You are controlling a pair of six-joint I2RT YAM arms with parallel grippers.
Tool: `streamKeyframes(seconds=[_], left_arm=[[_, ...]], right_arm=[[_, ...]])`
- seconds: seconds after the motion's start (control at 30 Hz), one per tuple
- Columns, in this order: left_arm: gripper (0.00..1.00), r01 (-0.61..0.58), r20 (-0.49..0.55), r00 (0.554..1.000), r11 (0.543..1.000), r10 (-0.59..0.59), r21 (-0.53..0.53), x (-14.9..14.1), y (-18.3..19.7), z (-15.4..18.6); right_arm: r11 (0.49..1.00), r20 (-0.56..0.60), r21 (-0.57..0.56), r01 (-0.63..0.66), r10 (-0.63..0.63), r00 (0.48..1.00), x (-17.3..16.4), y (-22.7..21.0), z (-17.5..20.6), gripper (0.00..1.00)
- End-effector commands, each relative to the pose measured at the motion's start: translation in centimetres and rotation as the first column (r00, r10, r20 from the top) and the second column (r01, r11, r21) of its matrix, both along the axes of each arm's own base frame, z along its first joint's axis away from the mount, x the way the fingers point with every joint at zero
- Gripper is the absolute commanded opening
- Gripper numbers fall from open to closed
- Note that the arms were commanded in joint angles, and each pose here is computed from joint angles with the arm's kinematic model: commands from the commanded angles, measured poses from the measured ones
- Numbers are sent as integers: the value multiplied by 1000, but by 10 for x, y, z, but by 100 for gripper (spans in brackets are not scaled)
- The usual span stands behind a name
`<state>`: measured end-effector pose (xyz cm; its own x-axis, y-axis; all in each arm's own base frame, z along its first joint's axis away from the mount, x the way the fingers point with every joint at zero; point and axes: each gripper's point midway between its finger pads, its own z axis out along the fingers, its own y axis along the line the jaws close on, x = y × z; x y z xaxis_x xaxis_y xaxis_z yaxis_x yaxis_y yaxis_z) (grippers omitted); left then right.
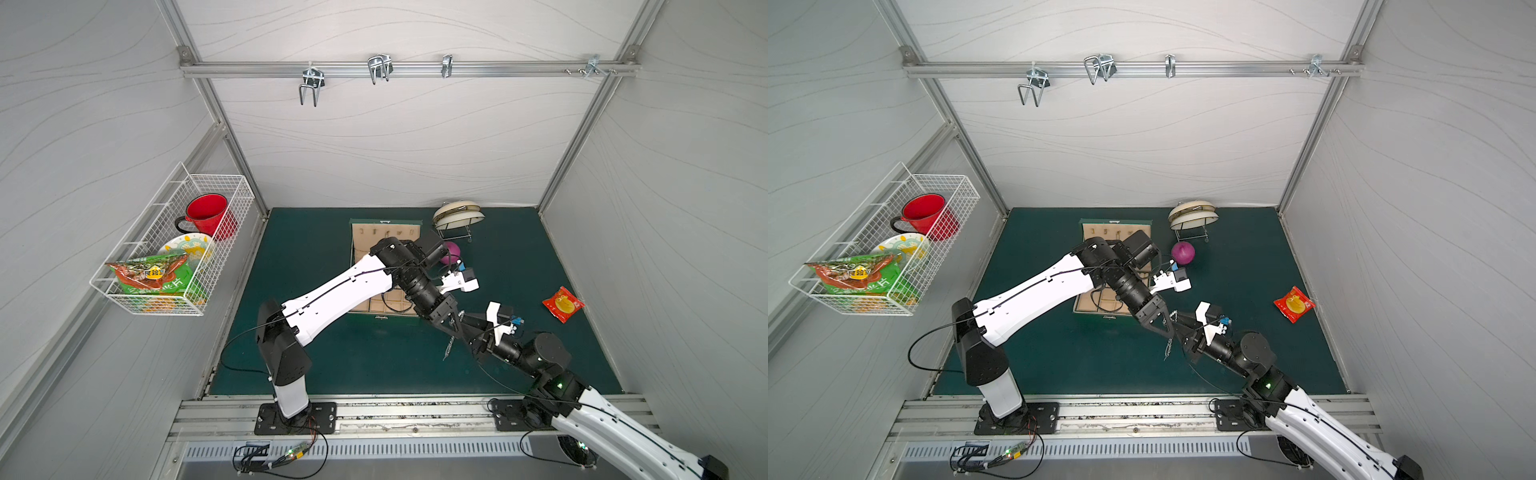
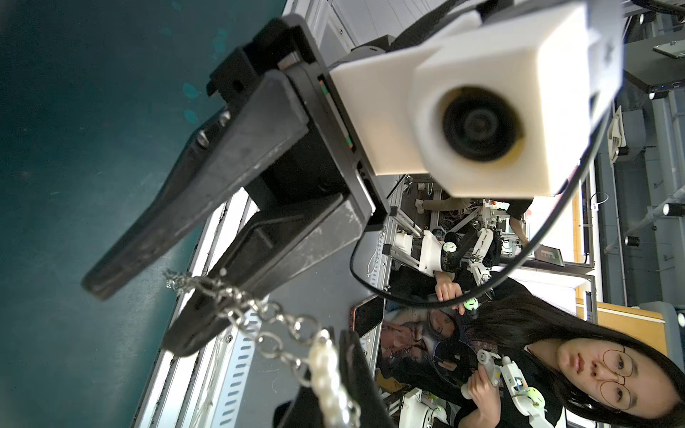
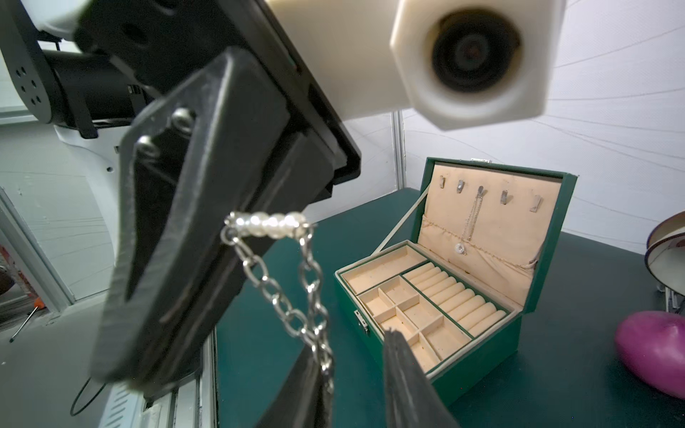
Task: Put jewelry chain into jewelry box
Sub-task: Pick up the necklace from the center of the board.
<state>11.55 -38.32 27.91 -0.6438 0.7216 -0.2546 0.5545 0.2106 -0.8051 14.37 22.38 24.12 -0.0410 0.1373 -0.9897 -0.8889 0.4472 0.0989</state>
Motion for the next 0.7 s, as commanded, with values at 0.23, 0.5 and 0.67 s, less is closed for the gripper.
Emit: streamKeyframes(seconds=[0.23, 0.5, 0.67], left_arm=[[0, 2, 44, 999, 996, 1, -86, -8, 6, 27], [0, -1, 62, 998, 995, 7, -103, -11, 11, 26], [0, -70, 113, 990, 990, 83, -122, 2, 17, -4]], right_arm=[[1000, 7, -28, 1, 0, 1000, 2, 4, 7, 25], [999, -1, -33, 33, -33, 999, 7, 1, 12, 5], [993, 3, -87, 85, -85, 996, 11, -7, 19, 1]])
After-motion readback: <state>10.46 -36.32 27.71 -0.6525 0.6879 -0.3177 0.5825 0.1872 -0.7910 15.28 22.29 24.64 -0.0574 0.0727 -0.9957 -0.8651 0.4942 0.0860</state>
